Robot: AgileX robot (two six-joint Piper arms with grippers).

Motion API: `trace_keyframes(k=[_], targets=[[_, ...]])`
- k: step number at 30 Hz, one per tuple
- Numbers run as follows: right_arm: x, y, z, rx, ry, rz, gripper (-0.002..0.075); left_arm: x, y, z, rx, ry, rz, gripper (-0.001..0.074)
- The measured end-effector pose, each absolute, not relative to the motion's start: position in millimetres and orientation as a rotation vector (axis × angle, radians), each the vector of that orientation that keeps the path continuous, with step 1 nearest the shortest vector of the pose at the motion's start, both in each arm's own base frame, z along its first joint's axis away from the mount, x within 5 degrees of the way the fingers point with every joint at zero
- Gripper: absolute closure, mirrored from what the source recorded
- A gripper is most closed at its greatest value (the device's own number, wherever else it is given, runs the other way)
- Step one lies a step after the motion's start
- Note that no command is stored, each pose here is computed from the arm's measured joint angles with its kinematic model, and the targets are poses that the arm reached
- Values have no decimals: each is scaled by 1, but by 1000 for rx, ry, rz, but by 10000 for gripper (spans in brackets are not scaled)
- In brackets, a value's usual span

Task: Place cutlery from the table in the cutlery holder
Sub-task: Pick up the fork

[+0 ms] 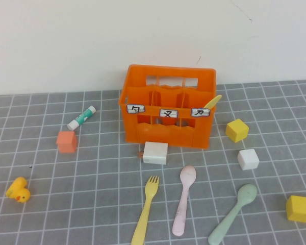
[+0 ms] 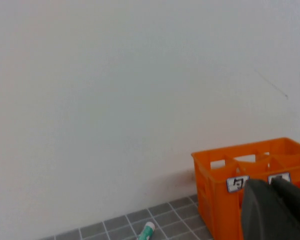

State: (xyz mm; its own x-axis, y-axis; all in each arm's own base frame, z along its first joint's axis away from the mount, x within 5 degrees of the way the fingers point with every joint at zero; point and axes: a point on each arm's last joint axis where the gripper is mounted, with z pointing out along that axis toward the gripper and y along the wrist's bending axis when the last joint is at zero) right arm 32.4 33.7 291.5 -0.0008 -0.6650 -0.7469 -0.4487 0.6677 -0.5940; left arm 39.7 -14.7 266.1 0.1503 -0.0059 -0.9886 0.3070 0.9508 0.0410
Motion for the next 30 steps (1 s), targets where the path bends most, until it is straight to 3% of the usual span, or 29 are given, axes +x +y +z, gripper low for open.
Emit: trace_keyframes(k=[5,30], targets=[[21,35,276,-914,1602,-224,728,42,-15,252,258,1432,-226,734],[17,39,281,-860,1543,-161,729,42,-15,255,245,1398,-223,735]])
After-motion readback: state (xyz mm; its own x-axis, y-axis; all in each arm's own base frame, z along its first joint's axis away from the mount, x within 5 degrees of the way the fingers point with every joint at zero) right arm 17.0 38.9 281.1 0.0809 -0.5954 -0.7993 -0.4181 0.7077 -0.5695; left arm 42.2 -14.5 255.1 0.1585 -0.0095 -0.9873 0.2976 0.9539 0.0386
